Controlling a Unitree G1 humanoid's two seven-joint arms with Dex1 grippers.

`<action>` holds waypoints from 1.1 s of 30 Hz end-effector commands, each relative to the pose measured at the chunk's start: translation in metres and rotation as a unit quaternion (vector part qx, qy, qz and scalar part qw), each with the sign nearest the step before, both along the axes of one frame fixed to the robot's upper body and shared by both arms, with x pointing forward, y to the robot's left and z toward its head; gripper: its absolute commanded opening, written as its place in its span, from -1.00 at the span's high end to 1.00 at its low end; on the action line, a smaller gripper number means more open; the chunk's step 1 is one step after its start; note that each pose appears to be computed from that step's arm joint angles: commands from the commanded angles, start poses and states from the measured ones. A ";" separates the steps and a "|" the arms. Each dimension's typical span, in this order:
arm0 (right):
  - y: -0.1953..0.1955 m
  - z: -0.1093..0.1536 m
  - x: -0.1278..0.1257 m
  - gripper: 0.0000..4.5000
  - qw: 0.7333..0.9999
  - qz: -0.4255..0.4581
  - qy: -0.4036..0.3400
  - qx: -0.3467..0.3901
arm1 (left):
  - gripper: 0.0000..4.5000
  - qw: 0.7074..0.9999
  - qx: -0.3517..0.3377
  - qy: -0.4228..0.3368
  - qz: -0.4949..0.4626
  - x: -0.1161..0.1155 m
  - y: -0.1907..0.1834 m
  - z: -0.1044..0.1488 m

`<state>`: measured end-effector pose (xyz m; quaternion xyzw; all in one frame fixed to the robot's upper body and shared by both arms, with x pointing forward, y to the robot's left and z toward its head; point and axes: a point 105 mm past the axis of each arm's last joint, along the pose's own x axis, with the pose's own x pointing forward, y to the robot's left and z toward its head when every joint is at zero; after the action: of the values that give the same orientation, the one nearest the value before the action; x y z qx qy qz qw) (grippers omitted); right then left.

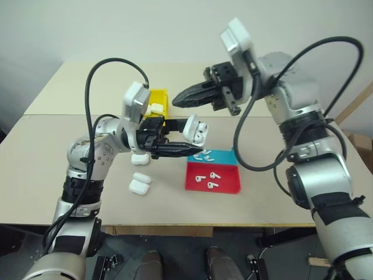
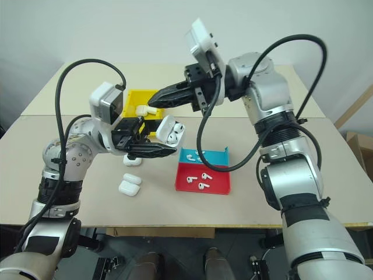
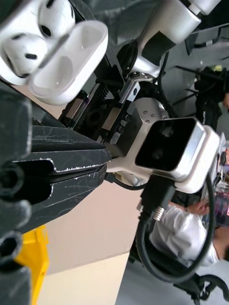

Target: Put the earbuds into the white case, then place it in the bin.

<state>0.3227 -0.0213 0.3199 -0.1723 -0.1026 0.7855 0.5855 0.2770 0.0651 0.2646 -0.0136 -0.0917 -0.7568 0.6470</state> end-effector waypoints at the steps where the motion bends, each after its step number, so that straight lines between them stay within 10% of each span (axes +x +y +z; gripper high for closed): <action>1: -0.003 0.015 -0.020 0.99 0.998 0.063 -0.024 0.003 | -0.25 1.000 0.010 -0.018 0.010 -0.009 -0.003 0.009; 24: -0.041 -0.013 -0.036 0.99 0.994 0.070 -0.017 -0.082 | -0.25 0.999 0.001 -0.014 0.042 -0.009 0.006 0.010; 33: -0.080 0.032 -0.042 0.99 0.996 -0.029 -0.038 0.070 | -0.25 0.995 -0.018 -0.009 0.093 -0.002 0.021 0.009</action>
<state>0.2911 -0.0943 0.3328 -0.1568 -0.1425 0.7697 0.6022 0.2783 0.0805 0.2619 -0.0244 -0.0799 -0.7010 0.7083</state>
